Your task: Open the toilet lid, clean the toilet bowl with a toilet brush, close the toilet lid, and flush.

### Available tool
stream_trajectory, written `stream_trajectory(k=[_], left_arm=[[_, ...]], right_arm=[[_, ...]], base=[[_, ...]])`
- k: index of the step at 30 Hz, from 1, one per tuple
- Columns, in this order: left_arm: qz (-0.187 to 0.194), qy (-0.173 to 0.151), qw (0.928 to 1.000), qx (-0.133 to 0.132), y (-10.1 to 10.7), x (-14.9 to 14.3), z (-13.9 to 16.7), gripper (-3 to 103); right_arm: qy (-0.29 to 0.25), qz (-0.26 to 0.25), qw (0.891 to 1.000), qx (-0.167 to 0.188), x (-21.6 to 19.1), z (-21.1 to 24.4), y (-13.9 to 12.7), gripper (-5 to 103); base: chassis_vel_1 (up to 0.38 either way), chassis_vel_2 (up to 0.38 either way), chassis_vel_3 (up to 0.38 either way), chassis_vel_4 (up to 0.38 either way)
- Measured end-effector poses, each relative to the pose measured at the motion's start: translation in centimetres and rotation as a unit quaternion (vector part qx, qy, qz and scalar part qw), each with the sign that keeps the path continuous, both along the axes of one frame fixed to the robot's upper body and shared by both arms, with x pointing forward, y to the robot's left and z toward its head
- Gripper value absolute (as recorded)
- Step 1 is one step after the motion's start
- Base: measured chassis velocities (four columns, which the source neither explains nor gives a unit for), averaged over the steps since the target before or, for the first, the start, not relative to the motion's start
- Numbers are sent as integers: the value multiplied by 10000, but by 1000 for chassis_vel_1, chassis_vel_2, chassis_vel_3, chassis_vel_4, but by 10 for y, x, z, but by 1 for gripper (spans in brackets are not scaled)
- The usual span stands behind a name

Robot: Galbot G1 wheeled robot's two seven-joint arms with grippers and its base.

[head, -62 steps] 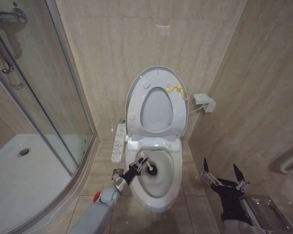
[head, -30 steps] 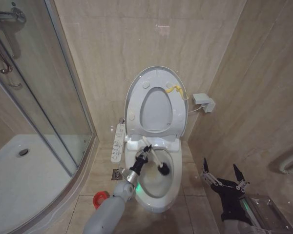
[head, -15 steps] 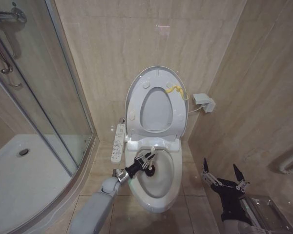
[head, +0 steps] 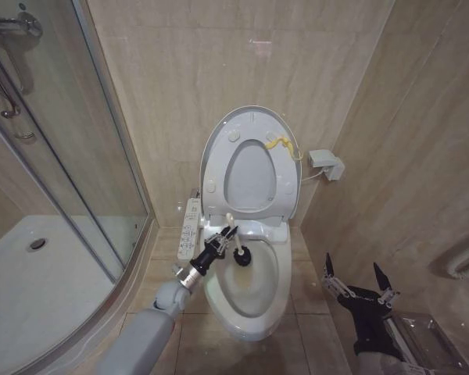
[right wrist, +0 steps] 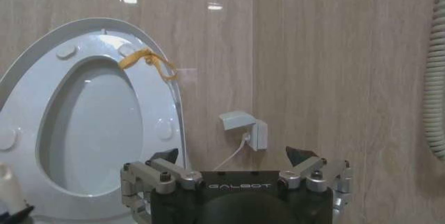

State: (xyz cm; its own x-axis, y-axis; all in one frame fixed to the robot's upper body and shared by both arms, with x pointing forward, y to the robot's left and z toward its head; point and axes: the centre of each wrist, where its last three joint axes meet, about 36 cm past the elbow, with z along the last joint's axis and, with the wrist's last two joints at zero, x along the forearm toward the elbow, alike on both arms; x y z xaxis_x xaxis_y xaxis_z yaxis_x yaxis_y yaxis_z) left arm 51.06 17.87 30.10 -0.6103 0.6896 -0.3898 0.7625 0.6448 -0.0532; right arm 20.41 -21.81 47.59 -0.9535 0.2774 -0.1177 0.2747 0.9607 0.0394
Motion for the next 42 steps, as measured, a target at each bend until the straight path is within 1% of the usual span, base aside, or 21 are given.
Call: stream_trajectory(k=[6, 10, 11, 14, 15, 17, 18, 20, 22, 23, 25, 26, 27, 28, 30, 31, 34, 35, 38, 39, 42], left_arm=[[-45, 55, 9999, -106, 23, -17, 14, 15], [-390, 72, 9991, -131, 55, -41, 39, 15], [-390, 72, 9991, -131, 55, -41, 39, 15], [-624, 109, 9979, -134, 77, -74, 60, 15], [-624, 109, 9979, -134, 77, -74, 60, 15], [-697, 68, 9975, -136, 85, -103, 74, 15], [-697, 68, 9975, -136, 85, -103, 74, 15], [-615, -22, 9981, -81, 94, -123, 86, 15], [-402, -255, 9988, 92, 110, -142, 103, 15], [-402, -255, 9988, 92, 110, -142, 103, 15], [-200, -391, 9985, 316, 124, -163, 112, 15], [-49, -379, 9983, 432, 132, -179, 114, 15], [-49, -379, 9983, 432, 132, -179, 114, 15], [148, -326, 9980, 524, 139, -198, 115, 15], [597, -181, 9967, 527, 142, -231, 118, 15], [597, -181, 9967, 527, 142, -231, 118, 15], [1315, -45, 9900, 500, 136, -266, 117, 15], [1315, -45, 9900, 500, 136, -266, 117, 15], [2044, 144, 9770, 587, 144, -283, 94, 15], [2044, 144, 9770, 587, 144, -283, 94, 15], [2580, 469, 9628, 657, 155, -286, 64, 15]], right_arm=[[0, 0, 10000, 0, 0, 0, 0, 100], [0, -1, 10000, 0, 0, 0, 0, 100], [0, -1, 10000, 0, 0, 0, 0, 100], [0, 0, 10000, 0, 0, 0, 0, 100], [0, 0, 10000, 0, 0, 0, 0, 100], [0, 0, 10000, 0, 0, 0, 0, 100], [0, 0, 10000, 0, 0, 0, 0, 100], [0, 0, 10000, 0, 0, 0, 0, 100], [0, 1, 10000, 0, 0, 0, 0, 100], [0, 1, 10000, 0, 0, 0, 0, 100], [0, 0, 10000, 0, 0, 0, 0, 100], [0, -1, 10000, 0, 0, 0, 0, 100], [0, -1, 10000, 0, 0, 0, 0, 100], [0, 0, 10000, 0, 0, 0, 0, 100], [0, 0, 10000, 0, 0, 0, 0, 100], [0, 0, 10000, 0, 0, 0, 0, 100], [0, 0, 10000, 0, 0, 0, 0, 100], [0, 0, 10000, 0, 0, 0, 0, 100], [0, 0, 10000, 0, 0, 0, 0, 100], [0, 0, 10000, 0, 0, 0, 0, 100], [0, 0, 10000, 0, 0, 0, 0, 100]], base=[[0, 0, 0, 0], [0, 0, 0, 0], [0, 0, 0, 0], [0, 0, 0, 0], [0, 0, 0, 0], [0, 0, 0, 0], [0, 0, 0, 0], [0, 0, 0, 0], [0, 0, 0, 0], [0, 0, 0, 0], [0, 0, 0, 0], [0, 0, 0, 0], [0, 0, 0, 0], [0, 0, 0, 0], [0, 0, 0, 0], [0, 0, 0, 0], [0, 0, 0, 0], [0, 0, 0, 0], [0, 0, 0, 0], [0, 0, 0, 0], [0, 0, 0, 0]])
